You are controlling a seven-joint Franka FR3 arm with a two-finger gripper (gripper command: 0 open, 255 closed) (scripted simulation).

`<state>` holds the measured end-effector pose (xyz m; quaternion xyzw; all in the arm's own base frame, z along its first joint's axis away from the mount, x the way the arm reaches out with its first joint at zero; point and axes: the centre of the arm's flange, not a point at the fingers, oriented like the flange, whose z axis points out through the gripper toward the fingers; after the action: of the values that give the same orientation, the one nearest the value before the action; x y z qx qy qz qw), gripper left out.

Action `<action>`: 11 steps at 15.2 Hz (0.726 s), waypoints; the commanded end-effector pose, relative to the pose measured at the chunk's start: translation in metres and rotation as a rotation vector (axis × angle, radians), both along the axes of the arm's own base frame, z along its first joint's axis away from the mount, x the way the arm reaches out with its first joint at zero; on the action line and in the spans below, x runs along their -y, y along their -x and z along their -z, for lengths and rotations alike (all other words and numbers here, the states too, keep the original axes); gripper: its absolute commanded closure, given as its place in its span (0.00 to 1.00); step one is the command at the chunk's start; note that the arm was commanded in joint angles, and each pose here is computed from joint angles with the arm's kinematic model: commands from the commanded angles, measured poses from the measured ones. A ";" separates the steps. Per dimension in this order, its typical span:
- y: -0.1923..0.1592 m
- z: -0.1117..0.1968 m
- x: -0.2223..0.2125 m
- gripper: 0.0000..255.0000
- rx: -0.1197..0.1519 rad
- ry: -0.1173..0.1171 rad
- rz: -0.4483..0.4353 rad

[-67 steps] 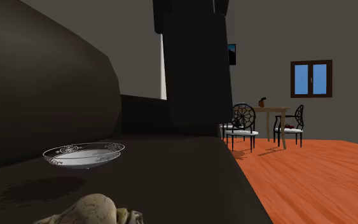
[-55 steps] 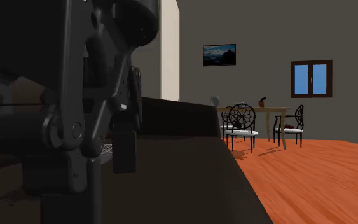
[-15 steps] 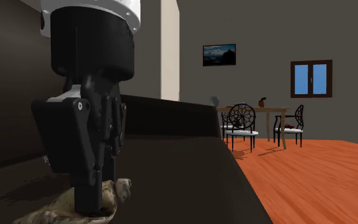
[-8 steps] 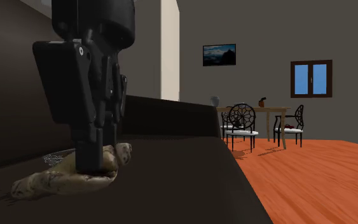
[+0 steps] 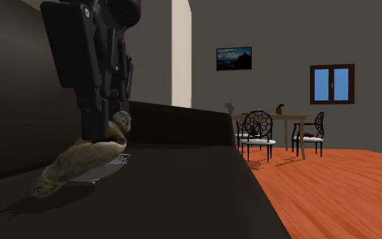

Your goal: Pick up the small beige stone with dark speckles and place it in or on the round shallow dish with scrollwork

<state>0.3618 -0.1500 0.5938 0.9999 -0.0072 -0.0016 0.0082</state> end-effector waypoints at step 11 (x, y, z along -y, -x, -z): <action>-0.064 0.002 0.144 1.00 0.000 0.000 0.000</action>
<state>0.4167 -0.2781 0.5926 0.9999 -0.0076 -0.0018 0.0074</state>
